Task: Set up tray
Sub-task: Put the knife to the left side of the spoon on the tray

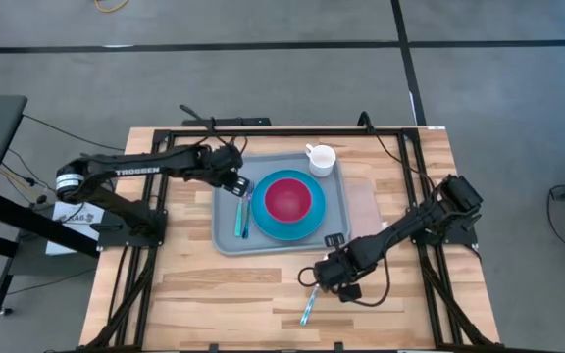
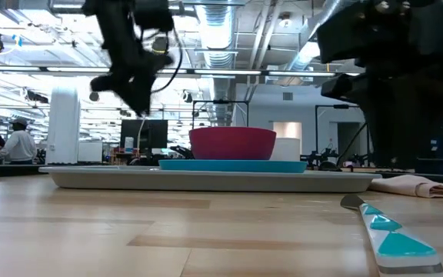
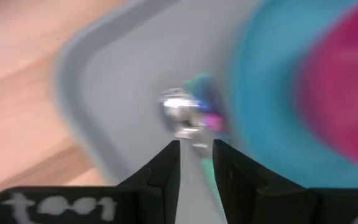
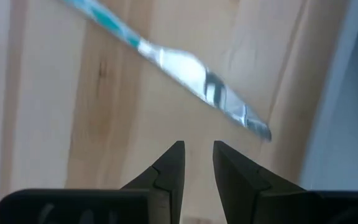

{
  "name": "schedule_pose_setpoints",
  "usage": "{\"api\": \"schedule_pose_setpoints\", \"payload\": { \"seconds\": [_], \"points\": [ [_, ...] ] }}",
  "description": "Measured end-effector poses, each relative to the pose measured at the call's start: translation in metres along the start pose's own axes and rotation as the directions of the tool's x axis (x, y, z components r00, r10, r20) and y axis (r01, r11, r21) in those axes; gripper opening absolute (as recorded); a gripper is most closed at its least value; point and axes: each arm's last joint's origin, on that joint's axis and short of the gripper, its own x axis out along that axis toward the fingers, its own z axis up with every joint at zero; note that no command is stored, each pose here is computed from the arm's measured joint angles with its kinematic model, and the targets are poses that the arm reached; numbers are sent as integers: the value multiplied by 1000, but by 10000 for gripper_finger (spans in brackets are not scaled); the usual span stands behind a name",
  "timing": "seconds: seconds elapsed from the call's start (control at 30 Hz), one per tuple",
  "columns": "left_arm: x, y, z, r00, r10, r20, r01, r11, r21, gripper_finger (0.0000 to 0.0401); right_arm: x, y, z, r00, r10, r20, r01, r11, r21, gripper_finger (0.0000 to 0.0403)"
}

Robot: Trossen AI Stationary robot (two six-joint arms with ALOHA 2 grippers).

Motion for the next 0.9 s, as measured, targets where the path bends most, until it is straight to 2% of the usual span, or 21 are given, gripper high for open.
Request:
{"api": "schedule_pose_setpoints", "payload": {
  "seconds": [0.13,0.23,0.33,0.5,0.6,0.67,0.77,0.83,0.9],
  "points": [
    [-26,-29,0,990,-143,4,142,988,53,81,-5,3,-5,998,-53,-18,53,998,-21,79],
    [-41,-50,-13,976,-219,-10,219,972,90,81,-14,6,-7,998,-53,17,54,996,-71,79],
    [-50,-68,-35,968,-248,-23,249,961,121,81,-27,8,-16,995,-30,97,42,992,-120,79],
    [-64,-95,-81,961,-277,10,273,952,140,81,-36,1,-50,972,6,236,22,993,-116,79],
    [-72,-114,-109,939,-334,83,321,937,139,81,-32,-1,-67,916,38,399,10,993,-118,79],
    [-74,-128,-125,917,-378,131,360,922,140,81,-28,-1,-71,840,50,540,45,986,-161,79],
    [-69,-149,-148,880,-448,159,424,891,162,81,-20,2,-76,748,80,658,136,953,-271,79],
    [-62,-163,-161,858,-487,164,464,871,162,81,-13,6,-78,721,99,686,172,933,-316,79],
    [-51,-176,-172,837,-523,161,501,851,157,81,-4,9,-78,718,111,687,175,927,-332,79]
  ]
}}
